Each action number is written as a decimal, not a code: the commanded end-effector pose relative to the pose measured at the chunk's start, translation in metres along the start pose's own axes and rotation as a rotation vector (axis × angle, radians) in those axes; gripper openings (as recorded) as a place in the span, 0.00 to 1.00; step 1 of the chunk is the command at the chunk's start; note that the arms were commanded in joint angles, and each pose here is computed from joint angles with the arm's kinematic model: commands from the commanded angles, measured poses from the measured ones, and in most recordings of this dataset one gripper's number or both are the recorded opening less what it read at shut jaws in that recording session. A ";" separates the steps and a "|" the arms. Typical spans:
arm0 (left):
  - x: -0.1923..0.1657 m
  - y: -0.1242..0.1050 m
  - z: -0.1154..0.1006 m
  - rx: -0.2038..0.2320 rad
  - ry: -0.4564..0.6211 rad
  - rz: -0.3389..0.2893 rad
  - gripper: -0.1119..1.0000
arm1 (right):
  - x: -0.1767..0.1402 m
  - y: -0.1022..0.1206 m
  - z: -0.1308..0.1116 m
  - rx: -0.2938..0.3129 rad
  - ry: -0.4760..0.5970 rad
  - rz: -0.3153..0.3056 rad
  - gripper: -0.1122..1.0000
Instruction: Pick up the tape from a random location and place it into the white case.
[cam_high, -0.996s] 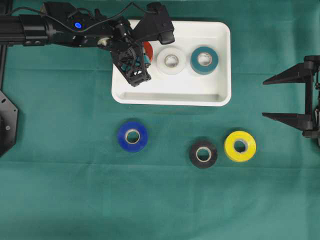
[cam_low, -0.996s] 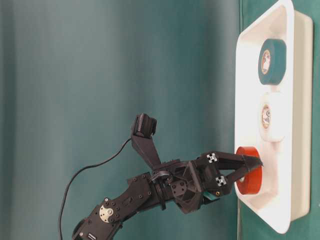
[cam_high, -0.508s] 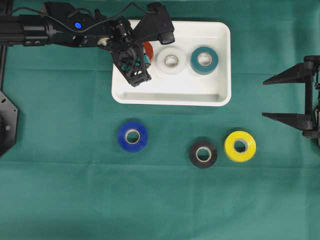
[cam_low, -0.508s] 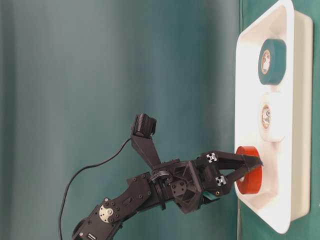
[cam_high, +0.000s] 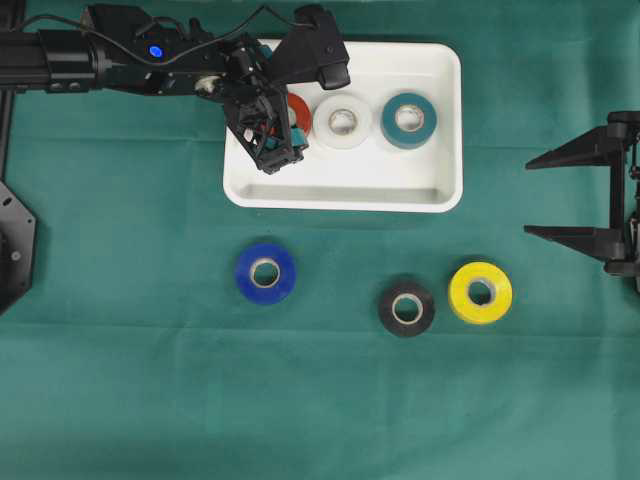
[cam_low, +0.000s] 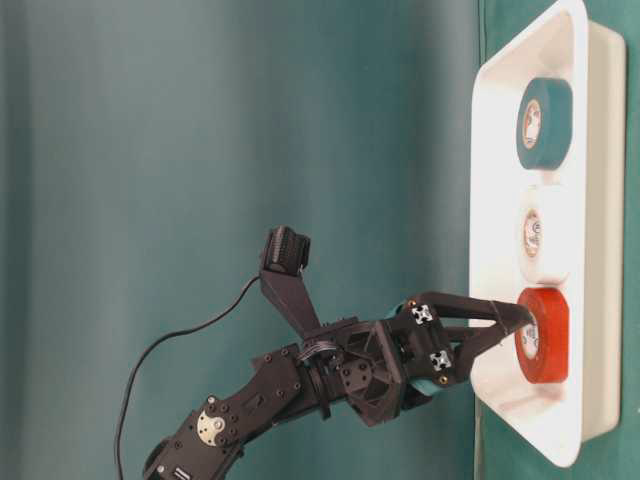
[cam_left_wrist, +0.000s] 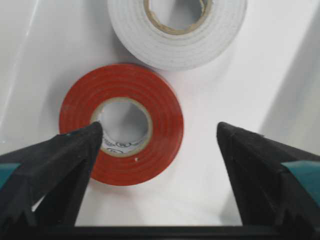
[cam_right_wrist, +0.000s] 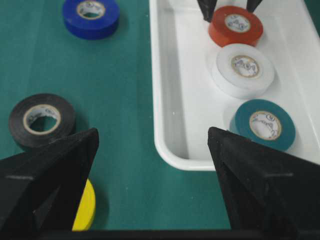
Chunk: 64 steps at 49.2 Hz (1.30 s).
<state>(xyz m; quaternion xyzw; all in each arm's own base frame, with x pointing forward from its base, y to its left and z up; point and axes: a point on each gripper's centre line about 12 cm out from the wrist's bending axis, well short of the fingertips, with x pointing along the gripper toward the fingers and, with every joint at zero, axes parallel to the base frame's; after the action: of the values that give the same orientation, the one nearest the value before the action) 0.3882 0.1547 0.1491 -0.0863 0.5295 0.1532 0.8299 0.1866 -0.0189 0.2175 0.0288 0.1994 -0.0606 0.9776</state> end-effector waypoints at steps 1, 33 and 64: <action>-0.021 0.000 0.010 0.000 -0.055 0.000 0.97 | 0.001 0.000 0.006 -0.001 -0.012 0.000 0.87; -0.121 -0.001 0.025 0.048 -0.233 0.011 0.97 | 0.000 0.000 0.011 0.001 -0.019 -0.002 0.87; -0.146 -0.100 0.009 0.282 -0.414 -0.140 0.97 | 0.000 0.000 0.015 0.005 -0.029 -0.001 0.87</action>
<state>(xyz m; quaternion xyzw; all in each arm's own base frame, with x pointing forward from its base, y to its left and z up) 0.3746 0.0528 0.2661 0.0194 0.3917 0.0472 0.9187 0.1881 -0.0193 0.2223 0.0301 0.1953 -0.0619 0.9783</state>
